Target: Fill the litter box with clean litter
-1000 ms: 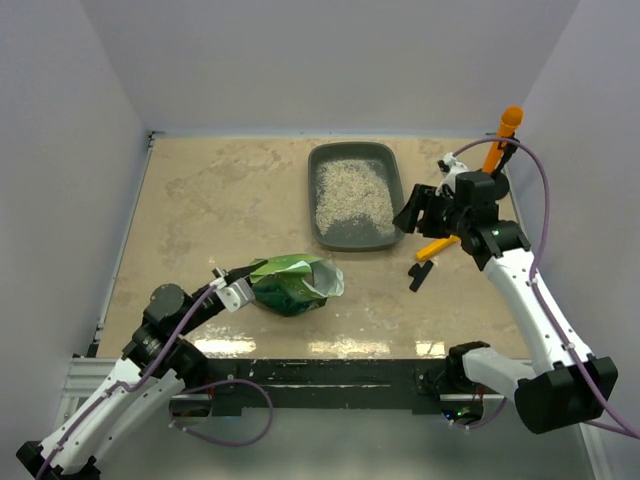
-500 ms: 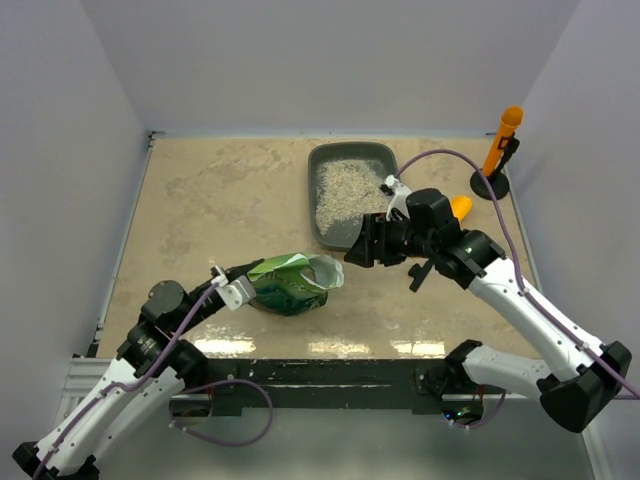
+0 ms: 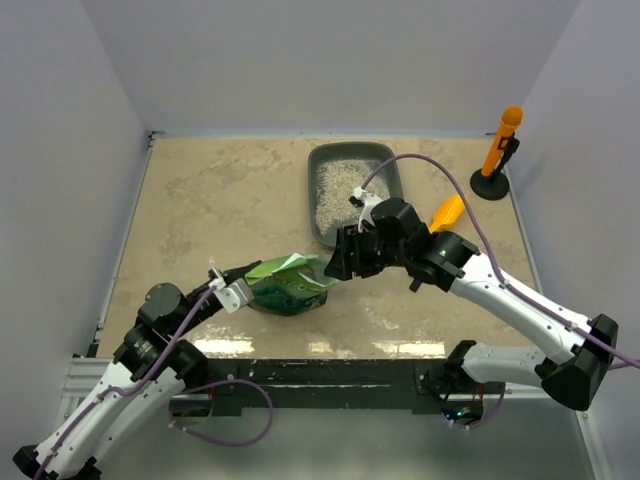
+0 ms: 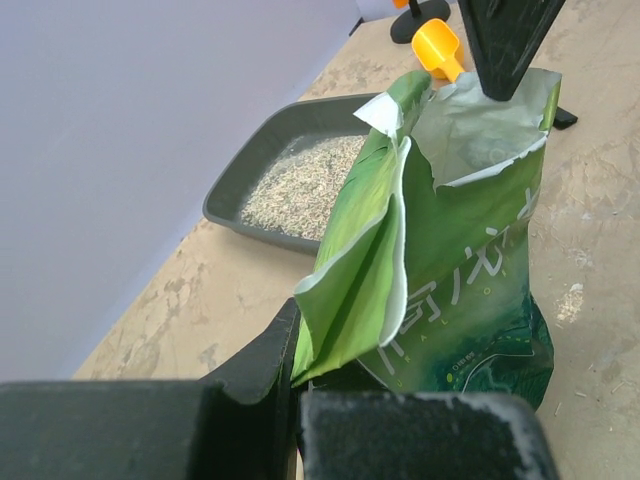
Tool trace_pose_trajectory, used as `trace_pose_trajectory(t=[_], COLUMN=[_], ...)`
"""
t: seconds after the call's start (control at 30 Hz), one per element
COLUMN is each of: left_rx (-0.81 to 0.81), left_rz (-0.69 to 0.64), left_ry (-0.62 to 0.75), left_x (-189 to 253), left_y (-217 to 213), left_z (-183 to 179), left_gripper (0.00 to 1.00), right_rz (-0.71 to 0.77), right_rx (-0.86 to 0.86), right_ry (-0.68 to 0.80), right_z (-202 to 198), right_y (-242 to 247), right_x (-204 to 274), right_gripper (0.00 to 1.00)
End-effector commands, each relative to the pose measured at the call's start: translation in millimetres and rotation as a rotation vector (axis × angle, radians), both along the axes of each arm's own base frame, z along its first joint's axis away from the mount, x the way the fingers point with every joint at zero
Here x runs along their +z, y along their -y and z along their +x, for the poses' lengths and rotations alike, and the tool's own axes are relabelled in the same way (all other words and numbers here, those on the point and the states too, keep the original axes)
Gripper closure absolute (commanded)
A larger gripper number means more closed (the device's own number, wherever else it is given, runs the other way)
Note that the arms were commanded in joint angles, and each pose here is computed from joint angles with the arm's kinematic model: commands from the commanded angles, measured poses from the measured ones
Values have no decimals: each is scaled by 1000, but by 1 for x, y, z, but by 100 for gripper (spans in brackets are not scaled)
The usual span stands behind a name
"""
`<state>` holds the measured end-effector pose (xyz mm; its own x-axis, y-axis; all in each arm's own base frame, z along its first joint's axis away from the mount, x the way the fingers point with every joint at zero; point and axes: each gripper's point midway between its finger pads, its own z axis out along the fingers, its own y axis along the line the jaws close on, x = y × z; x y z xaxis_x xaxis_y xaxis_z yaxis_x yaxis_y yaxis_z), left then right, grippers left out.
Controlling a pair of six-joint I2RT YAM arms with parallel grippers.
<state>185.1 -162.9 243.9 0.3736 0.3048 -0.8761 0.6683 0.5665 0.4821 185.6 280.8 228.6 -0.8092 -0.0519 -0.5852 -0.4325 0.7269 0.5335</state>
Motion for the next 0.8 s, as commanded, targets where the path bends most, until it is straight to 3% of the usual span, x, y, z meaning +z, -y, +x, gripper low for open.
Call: trace_pose_trajectory(t=[0.0,0.13,0.37,0.63,0.77], left_rx=[44,43,35,20,27], left_rz=[-122,-121,-122,-112,-107], left_ry=[207,213,216,254,276], left_x=[77,79,79,87,89], left_y=[-15,-16,-16,-17,-18], left_z=[-6,-8,-11,-16,-15], left_gripper=[100,100,100,100,100], right_rz=[-24,-67,-140,-216,-259], right_rx=[-64,-89,-154,-177,-172], right_ry=[54,72,139,231,227], right_z=[15,22,42,55,47], right_y=[-2,-2,4,18,32], right_x=[9,5,19,67,69], right_gripper=[45,57,100,100,100])
